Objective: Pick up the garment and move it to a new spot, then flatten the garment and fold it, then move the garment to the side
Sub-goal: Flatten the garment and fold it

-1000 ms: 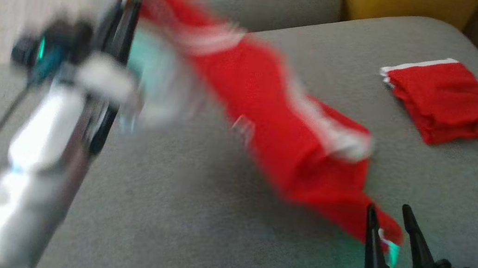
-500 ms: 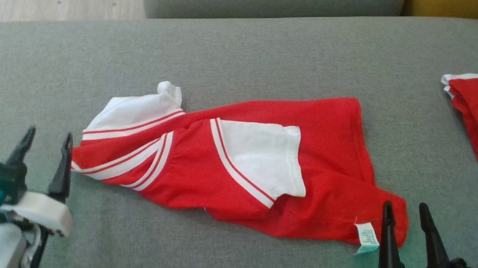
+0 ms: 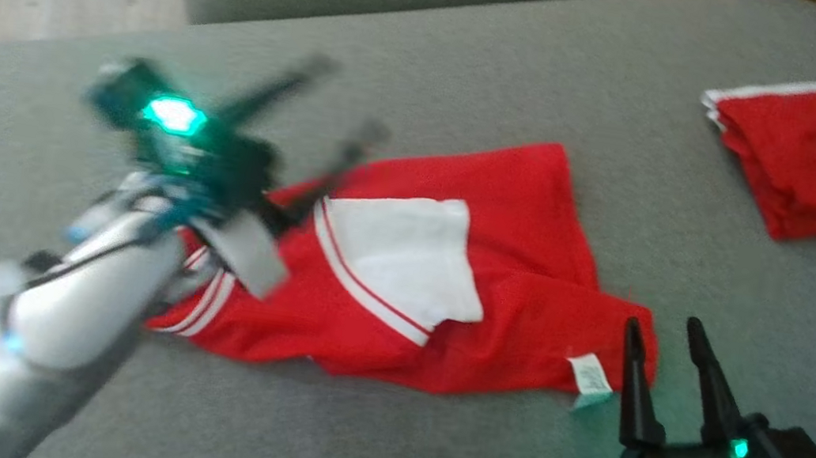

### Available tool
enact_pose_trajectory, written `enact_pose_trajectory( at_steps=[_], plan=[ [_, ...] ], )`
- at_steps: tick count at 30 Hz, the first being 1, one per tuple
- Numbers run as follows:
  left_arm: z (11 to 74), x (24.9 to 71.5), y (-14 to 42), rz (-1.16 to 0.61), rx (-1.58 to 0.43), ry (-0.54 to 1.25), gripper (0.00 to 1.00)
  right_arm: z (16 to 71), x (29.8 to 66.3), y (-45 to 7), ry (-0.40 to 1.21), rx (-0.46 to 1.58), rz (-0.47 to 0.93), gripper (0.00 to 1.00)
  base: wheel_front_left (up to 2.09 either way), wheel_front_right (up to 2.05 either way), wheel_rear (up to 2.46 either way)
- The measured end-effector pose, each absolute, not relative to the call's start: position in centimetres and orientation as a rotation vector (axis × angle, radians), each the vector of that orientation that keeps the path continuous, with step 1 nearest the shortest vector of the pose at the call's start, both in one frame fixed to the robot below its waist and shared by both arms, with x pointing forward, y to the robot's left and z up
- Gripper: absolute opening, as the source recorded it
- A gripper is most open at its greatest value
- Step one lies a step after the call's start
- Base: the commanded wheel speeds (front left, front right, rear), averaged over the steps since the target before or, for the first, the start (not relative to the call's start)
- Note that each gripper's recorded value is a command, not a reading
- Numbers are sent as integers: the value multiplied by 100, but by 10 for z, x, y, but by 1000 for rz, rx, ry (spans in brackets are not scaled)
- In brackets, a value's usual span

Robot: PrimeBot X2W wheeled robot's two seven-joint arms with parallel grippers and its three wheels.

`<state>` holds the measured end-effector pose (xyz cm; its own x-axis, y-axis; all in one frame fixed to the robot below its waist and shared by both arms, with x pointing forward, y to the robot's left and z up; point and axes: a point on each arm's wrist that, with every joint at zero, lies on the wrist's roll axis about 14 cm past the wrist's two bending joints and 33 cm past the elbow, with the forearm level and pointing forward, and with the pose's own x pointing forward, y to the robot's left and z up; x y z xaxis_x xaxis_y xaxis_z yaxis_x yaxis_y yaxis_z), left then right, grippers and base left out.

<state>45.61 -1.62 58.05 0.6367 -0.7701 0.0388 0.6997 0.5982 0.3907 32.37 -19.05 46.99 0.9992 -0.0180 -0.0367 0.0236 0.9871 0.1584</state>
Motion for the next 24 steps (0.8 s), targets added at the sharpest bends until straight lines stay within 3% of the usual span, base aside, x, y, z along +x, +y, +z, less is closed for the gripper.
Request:
enact_pose_trajectory(
  at_steps=[3, 6, 11, 24],
  plan=[
    [559, 432, -71, -1082, 424, -158, 100, 470, 322, -196, 37, 156, -44, 100, 0, 0, 0],
    [527, 428, -93, -1196, 489, -49, 100, 471, 319, -207, 33, 162, -83, 100, 0, 0, 0],
    [474, 438, -97, -1283, 572, 124, 100, 470, 309, -221, 42, 165, -143, 100, 0, 0, 0],
    [417, 448, -140, -1401, 573, 235, 100, 461, 269, -271, 95, 148, -360, 100, 0, 0, 0]
  ],
)
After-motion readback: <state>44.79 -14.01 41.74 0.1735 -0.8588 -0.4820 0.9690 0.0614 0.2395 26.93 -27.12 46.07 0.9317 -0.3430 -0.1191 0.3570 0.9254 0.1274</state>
